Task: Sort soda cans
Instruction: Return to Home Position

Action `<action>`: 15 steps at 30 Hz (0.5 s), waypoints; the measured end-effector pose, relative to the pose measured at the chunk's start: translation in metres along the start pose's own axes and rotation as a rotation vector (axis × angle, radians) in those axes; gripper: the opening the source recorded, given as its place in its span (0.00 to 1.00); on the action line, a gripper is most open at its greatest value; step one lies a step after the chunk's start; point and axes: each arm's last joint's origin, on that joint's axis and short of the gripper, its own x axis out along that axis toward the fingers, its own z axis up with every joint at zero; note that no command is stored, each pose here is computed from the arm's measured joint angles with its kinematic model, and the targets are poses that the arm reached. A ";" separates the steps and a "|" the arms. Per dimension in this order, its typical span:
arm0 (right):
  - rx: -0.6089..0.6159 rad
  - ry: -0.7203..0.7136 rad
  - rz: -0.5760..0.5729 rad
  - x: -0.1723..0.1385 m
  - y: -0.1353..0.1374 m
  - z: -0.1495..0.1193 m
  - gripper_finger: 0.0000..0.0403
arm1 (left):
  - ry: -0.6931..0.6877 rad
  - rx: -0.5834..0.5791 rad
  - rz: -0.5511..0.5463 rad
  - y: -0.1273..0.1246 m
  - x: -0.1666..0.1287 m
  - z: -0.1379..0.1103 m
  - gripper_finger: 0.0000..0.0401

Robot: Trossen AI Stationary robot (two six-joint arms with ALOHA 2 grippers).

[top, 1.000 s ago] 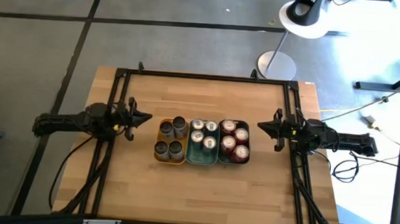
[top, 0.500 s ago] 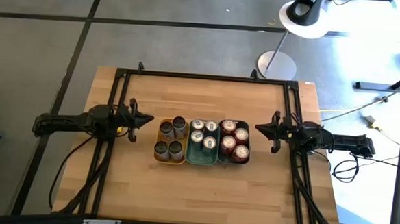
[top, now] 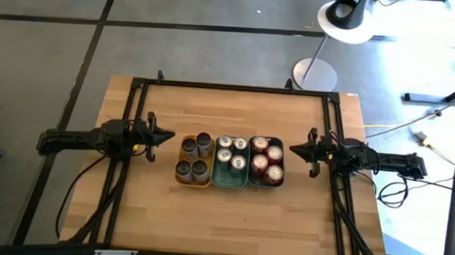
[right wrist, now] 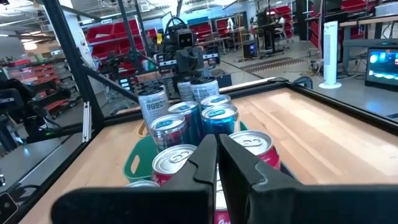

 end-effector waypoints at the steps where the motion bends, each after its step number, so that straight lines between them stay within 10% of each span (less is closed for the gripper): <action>1: 0.000 -0.001 0.000 0.000 0.000 0.000 0.04 | 0.000 0.000 0.000 0.000 0.000 0.000 0.02; 15: 0.000 -0.007 0.001 0.000 0.000 0.001 0.04 | 0.001 0.000 0.000 0.000 0.000 0.000 0.03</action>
